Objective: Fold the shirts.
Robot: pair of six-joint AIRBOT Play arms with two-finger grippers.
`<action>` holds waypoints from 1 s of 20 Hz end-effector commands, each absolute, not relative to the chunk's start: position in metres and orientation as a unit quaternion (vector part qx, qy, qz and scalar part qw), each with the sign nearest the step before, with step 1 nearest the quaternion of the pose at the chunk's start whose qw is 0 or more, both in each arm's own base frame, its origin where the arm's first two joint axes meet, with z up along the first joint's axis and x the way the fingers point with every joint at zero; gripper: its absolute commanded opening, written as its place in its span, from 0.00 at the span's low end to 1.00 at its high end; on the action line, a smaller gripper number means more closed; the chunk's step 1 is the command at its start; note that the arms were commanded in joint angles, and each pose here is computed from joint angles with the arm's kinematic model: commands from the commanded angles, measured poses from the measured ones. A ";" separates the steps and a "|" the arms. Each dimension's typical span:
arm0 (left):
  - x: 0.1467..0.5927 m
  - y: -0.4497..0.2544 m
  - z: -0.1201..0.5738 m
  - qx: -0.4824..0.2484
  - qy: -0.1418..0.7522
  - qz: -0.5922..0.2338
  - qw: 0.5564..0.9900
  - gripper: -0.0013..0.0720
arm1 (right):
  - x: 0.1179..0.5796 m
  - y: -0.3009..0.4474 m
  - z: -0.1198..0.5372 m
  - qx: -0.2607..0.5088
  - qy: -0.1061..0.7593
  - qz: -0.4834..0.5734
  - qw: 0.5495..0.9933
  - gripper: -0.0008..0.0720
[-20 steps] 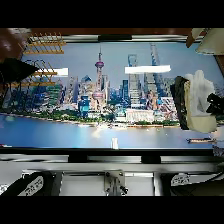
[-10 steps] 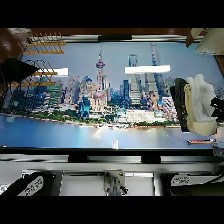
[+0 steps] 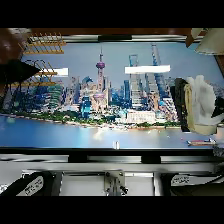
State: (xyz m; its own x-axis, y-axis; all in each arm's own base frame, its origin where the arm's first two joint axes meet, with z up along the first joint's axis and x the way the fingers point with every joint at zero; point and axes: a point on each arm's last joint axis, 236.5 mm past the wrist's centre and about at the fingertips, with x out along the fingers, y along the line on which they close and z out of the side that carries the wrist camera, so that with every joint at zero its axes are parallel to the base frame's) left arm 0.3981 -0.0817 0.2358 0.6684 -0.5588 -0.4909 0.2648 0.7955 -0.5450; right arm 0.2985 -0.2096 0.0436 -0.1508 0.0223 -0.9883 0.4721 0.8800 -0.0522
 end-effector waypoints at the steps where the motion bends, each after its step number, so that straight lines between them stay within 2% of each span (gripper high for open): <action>1: 0.406 -0.076 0.198 -0.173 0.380 -0.210 0.884 0.06 | 0.320 -0.223 0.100 0.176 0.677 -0.223 0.679 0.72; 3: 0.411 -0.075 0.165 -0.128 0.424 -0.190 0.876 0.06 | 0.360 -0.239 0.163 0.181 0.564 -0.256 0.764 0.72; 5: 0.414 -0.072 0.139 -0.081 0.473 -0.166 0.862 0.06 | 0.406 -0.225 0.223 0.156 0.447 -0.210 0.856 0.72; 7: 0.423 -0.065 0.127 -0.031 0.501 -0.136 0.854 0.06 | 0.443 -0.181 0.259 0.107 0.373 -0.143 0.910 0.72; 9: 0.432 -0.056 0.121 0.015 0.523 -0.097 0.847 0.06 | 0.465 -0.113 0.249 0.053 0.381 -0.071 0.920 0.72; 12: 0.427 -0.044 0.100 0.087 0.580 -0.046 0.809 0.06 | 0.469 -0.012 0.178 -0.019 0.482 0.004 0.876 0.72; 13: 0.423 -0.041 0.088 0.099 0.601 -0.029 0.792 0.06 | 0.466 0.015 0.151 -0.016 0.516 0.025 0.856 0.72; 14: 0.417 -0.046 0.076 0.104 0.623 -0.031 0.775 0.17 | 0.459 0.043 0.122 0.005 0.554 0.051 0.831 0.72; 15: 0.411 -0.052 0.062 0.101 0.646 -0.032 0.756 0.61 | 0.451 0.065 0.097 0.030 0.585 0.076 0.807 0.72; 16: 0.407 -0.056 0.050 0.098 0.665 -0.026 0.740 0.95 | 0.446 0.081 0.077 0.050 0.611 0.092 0.785 0.72; 18: 0.404 -0.063 0.031 0.107 0.685 -0.032 0.720 0.92 | 0.441 0.097 0.057 0.064 0.636 0.103 0.762 0.72; 19: 0.404 -0.065 0.027 0.110 0.689 -0.033 0.716 0.88 | 0.440 0.100 0.054 0.066 0.639 0.100 0.760 0.72; 20: 0.405 -0.066 0.025 0.111 0.689 -0.034 0.716 0.88 | 0.440 0.102 0.054 0.066 0.639 0.101 0.760 0.72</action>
